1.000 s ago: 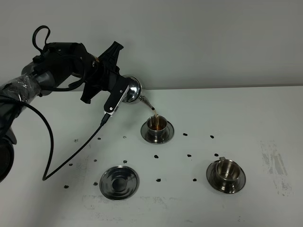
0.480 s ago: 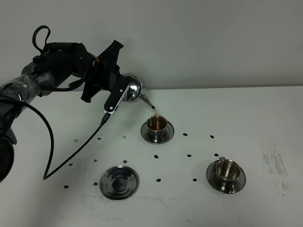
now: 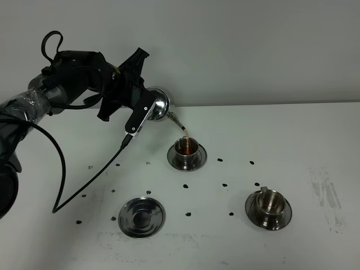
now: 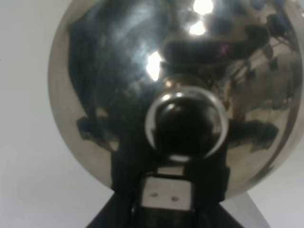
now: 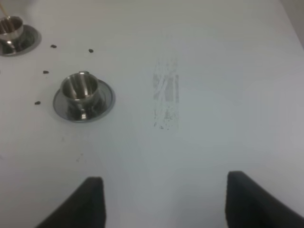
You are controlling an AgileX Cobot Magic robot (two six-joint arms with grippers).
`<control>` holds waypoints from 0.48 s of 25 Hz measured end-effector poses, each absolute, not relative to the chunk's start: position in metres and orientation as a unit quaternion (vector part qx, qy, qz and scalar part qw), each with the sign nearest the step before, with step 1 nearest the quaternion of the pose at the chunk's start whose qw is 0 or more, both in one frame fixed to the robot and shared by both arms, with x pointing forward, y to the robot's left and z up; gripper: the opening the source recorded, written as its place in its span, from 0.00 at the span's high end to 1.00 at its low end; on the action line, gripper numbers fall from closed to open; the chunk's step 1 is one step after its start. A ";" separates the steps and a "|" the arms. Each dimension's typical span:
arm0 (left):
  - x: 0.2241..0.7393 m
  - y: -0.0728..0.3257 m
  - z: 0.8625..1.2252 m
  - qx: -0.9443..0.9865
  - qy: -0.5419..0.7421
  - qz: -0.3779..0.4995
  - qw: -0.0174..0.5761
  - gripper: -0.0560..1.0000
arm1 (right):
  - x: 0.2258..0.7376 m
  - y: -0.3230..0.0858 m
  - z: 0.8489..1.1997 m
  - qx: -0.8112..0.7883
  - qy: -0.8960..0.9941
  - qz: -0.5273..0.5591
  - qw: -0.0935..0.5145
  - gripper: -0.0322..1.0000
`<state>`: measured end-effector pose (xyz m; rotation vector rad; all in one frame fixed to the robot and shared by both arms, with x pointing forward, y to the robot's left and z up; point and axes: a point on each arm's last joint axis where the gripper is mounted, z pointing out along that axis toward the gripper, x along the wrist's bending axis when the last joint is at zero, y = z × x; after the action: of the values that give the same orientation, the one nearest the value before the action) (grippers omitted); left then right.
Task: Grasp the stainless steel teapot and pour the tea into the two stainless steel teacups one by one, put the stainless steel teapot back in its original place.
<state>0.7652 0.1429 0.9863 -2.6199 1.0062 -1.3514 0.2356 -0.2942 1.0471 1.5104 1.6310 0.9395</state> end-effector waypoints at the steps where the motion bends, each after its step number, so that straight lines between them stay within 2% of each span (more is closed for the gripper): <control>1: 0.765 0.143 0.986 -0.841 0.323 -0.434 0.013 0.70 | 0.236 -0.294 1.047 0.585 0.632 0.364 0.356 0.43; 12: 0.765 0.143 0.986 -0.841 0.323 -0.434 0.013 0.70 | 0.236 -0.294 1.047 0.585 0.632 0.364 0.356 0.43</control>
<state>0.7652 0.1429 0.9863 -2.6191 1.0058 -1.3529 0.2356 -0.2942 1.0471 1.5104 1.6310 0.9395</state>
